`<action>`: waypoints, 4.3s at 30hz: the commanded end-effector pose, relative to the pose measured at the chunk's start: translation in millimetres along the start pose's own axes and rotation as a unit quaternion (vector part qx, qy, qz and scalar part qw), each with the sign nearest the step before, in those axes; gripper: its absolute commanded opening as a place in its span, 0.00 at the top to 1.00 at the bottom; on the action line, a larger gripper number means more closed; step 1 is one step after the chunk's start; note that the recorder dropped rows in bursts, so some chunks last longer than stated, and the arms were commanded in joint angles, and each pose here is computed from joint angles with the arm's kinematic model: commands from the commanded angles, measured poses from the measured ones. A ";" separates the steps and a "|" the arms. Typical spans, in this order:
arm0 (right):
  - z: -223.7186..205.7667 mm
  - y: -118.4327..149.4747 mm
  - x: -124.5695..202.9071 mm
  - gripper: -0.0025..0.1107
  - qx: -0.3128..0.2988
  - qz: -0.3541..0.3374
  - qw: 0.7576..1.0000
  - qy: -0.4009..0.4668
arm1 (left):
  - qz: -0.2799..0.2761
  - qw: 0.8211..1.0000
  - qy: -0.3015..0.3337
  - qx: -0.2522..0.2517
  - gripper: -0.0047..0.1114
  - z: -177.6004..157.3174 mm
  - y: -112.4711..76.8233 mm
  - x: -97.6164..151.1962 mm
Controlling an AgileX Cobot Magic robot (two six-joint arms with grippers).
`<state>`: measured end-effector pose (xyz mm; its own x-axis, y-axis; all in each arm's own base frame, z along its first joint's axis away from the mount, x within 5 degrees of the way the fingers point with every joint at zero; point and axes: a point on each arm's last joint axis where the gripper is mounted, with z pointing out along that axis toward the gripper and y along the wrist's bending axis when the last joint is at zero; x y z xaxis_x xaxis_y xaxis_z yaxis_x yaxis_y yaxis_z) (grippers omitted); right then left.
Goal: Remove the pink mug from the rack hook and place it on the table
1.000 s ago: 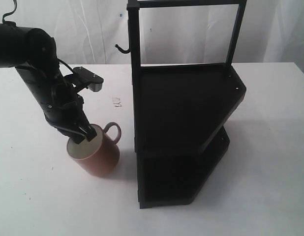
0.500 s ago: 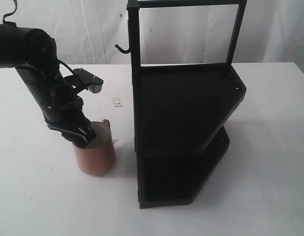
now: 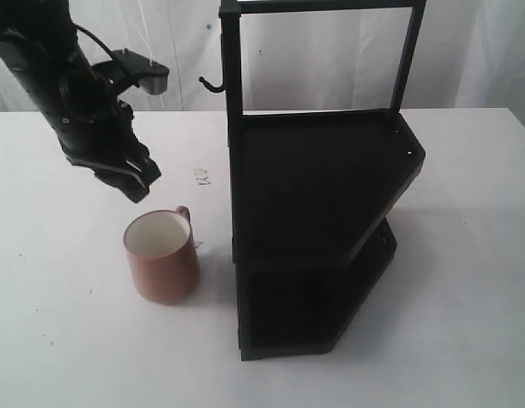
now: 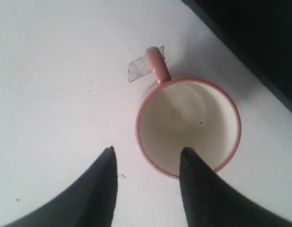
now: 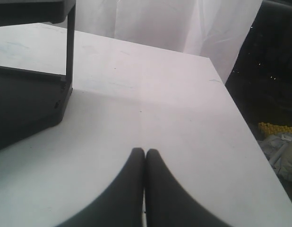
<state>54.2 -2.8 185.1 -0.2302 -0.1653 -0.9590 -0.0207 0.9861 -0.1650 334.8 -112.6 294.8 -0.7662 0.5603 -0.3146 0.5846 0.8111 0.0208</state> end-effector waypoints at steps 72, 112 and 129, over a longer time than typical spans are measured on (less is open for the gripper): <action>0.0 0.0 -0.2 0.98 0.001 0.005 1.000 -0.005 | -0.209 0.781 -0.522 -0.271 0.96 -26.2 -74.4 304.0; 0.0 0.0 0.0 0.98 0.001 0.019 1.000 -0.004 | -0.219 0.852 -0.423 -0.219 0.96 24.7 -78.5 316.1; 0.0 0.0 -0.2 0.98 0.001 0.020 1.000 -0.005 | -0.219 0.852 -0.423 -0.219 0.96 24.7 -78.5 316.1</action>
<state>54.2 -2.8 185.1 -0.2307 -0.1362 -0.9634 -0.0139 0.9905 -0.1367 53.5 -3.0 170.6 -0.3115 0.0238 -0.9499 -0.0050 0.9996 0.0267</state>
